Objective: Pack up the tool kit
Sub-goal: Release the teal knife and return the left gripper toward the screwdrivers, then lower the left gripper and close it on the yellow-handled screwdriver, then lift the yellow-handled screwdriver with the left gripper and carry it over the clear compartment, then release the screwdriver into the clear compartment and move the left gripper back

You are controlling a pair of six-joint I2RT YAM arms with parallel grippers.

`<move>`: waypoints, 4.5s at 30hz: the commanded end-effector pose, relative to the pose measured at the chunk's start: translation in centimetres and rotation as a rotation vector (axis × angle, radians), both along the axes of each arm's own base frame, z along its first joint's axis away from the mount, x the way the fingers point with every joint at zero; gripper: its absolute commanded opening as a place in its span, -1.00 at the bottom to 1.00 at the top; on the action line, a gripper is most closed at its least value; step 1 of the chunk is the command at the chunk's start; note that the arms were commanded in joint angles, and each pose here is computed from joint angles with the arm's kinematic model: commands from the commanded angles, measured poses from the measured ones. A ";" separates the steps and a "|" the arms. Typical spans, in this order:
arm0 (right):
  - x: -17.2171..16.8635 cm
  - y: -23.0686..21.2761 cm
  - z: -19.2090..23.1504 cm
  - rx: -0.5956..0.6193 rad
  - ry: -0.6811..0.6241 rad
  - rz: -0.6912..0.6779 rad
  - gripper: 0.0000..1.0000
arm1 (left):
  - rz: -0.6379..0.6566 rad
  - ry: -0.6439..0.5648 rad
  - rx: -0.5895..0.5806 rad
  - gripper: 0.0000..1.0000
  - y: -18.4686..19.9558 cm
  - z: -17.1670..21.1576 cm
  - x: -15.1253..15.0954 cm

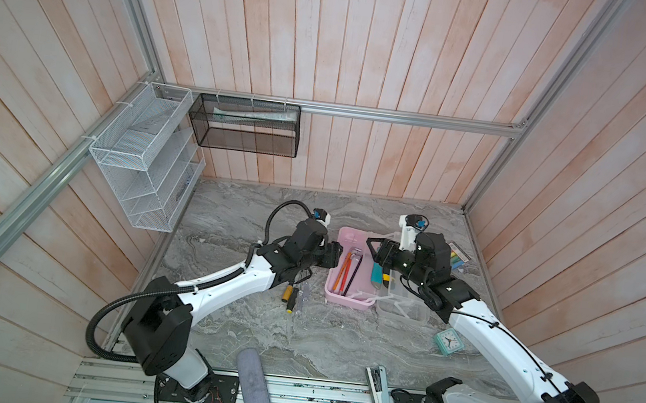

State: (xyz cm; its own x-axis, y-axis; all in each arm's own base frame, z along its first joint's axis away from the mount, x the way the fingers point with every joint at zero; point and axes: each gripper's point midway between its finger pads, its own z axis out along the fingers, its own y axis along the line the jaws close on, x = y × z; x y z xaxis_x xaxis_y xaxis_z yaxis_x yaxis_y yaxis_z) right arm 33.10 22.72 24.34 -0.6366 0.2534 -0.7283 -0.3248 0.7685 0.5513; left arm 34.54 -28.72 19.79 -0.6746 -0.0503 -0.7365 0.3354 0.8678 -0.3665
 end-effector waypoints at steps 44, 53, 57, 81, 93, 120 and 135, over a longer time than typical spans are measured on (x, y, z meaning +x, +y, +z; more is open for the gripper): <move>-4.3 8.8 -9.2 -0.046 0.207 0.149 0.08 | 0.139 0.304 0.368 -0.19 9.9 -16.7 -3.5; -4.2 8.6 -9.6 -0.033 0.215 0.152 0.08 | 0.153 0.323 0.408 -0.29 10.0 -17.6 -3.2; -4.0 8.5 -9.8 -0.026 0.223 0.152 0.08 | 0.167 0.345 0.440 -0.39 10.2 -18.2 -3.2; -2.4 8.2 -6.2 0.062 0.161 0.152 0.06 | 0.189 0.193 0.293 -0.58 9.7 -8.9 -1.6; -0.6 -2.6 1.0 0.096 -0.007 -0.106 0.06 | -0.027 -0.012 -0.230 -0.60 -2.6 6.3 -1.8; -2.6 -14.5 1.4 0.111 -0.054 -0.358 0.06 | -0.203 0.145 -0.407 -0.59 -22.7 0.8 -1.3; -2.5 -14.6 -0.5 0.115 -0.028 -0.353 0.06 | -0.175 0.213 -0.326 -0.33 -24.0 -3.6 -0.9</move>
State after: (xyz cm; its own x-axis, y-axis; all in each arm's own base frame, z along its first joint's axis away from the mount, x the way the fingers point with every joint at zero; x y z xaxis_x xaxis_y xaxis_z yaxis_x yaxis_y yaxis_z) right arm 30.57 7.98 23.53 -0.4826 0.5384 -0.6908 -0.0443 0.7727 0.6332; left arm 33.11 -52.54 16.31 -0.8289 -0.1207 -0.5462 0.3669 0.6196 -0.6939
